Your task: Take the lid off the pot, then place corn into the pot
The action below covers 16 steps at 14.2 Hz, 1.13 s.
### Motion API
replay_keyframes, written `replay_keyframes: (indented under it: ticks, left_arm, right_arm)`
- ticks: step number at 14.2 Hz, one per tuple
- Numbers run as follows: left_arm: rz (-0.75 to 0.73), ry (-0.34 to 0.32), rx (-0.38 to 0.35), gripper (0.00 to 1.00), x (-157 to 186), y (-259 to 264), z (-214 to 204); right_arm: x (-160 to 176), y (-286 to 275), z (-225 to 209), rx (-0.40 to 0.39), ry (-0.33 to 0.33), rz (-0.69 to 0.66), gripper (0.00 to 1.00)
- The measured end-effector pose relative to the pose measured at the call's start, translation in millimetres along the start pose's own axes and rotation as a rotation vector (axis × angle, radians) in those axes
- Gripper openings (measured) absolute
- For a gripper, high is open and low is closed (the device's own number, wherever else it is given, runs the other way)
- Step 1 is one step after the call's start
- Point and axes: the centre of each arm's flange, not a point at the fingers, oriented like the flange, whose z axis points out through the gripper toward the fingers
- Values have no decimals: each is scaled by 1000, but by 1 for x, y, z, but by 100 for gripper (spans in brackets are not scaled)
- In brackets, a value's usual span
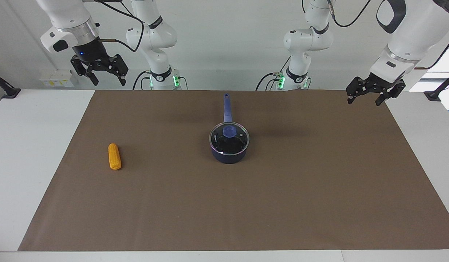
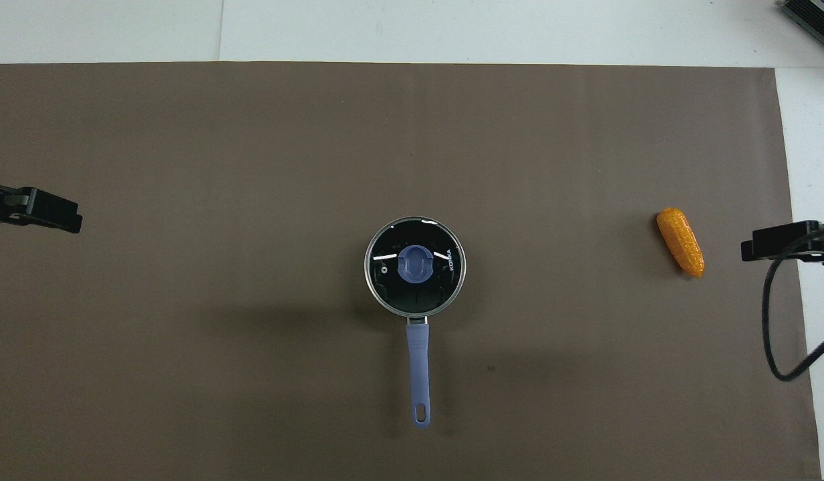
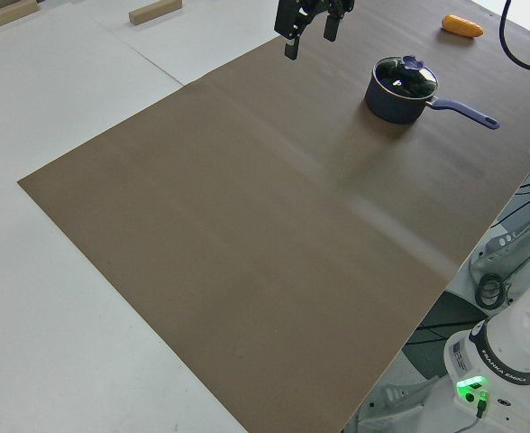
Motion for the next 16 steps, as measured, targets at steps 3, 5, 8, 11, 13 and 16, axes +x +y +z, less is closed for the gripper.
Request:
replay_keyframes:
  ticks: [3, 5, 8, 11, 13, 16]
  left_arm:
    - [0, 1, 0, 100, 0, 0, 0]
    - [2, 3, 0, 100, 1, 1, 0]
    - [8, 26, 3, 100, 4, 4, -1]
    - [29, 87, 8, 100, 16, 12, 5]
    - [54, 120, 10, 100, 26, 26, 17]
    - [73, 140, 10, 100, 36, 36, 41]
  right_arm:
    - [0, 0, 0, 0, 0, 0, 100]
    - [0, 0, 0, 0, 0, 0, 100]
    - [0, 0, 0, 0, 0, 0, 100]
    - [0, 0, 0, 0, 0, 0, 100]
    - [0, 0, 0, 0, 0, 0, 100]
    - [0, 0, 0, 0, 0, 0, 100]
